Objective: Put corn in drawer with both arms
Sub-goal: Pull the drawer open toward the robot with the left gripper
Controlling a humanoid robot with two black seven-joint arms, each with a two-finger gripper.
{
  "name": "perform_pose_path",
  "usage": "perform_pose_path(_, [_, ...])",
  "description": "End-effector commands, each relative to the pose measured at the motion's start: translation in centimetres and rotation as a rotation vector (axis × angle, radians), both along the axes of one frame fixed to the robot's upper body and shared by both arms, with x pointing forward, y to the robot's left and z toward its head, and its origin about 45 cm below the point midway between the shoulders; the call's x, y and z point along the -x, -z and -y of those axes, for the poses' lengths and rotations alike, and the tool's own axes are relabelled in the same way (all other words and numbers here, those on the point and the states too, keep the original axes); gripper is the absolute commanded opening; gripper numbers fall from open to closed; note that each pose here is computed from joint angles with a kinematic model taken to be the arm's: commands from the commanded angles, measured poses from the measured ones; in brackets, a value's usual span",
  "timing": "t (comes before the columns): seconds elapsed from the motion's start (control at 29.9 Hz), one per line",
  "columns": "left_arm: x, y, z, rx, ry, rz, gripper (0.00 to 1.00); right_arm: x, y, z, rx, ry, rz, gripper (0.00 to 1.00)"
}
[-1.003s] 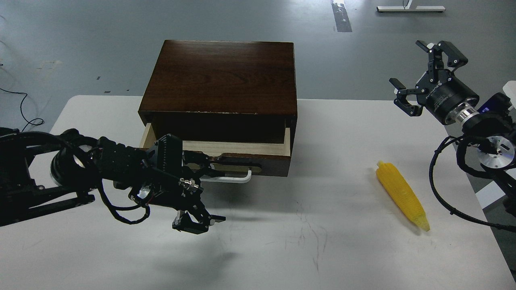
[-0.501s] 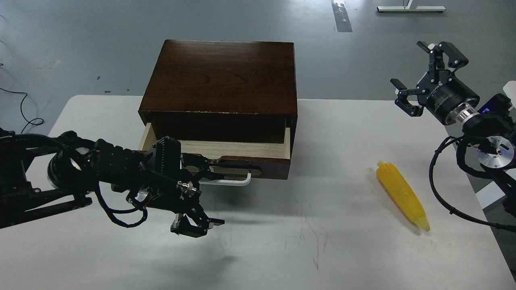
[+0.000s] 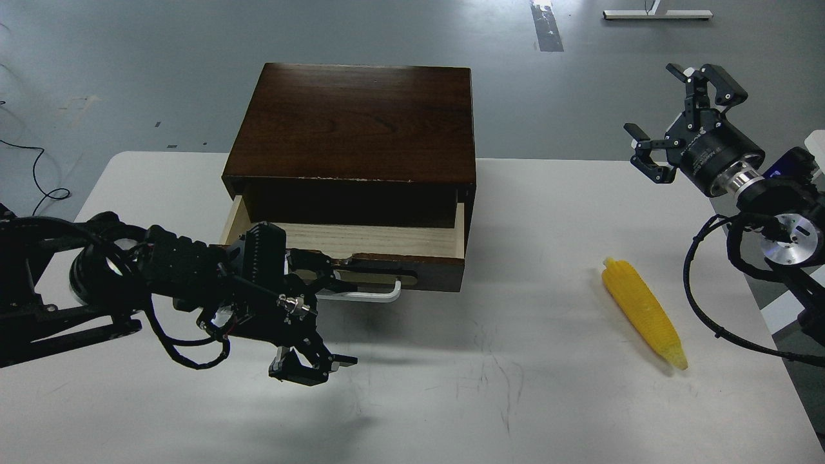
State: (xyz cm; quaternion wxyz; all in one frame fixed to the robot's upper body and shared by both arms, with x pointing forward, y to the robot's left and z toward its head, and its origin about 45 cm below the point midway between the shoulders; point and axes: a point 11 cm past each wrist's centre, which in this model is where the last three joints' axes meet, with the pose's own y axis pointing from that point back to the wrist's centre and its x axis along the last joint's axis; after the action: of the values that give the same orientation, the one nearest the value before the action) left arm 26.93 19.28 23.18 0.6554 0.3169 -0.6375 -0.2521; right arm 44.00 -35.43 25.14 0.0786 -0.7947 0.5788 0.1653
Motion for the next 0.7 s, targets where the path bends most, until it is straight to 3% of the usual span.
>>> perform_pose_path(0.0, [-0.28,-0.33,-0.02,0.003,-0.003,0.013,0.98,-0.12,-0.06,-0.22,0.002,-0.005,0.001,1.0])
perform_pose_path(0.67, [-0.71,-0.53,0.0,0.008,-0.01,0.023,0.98,-0.15,-0.04,-0.1,0.008,-0.003,-0.001,1.0])
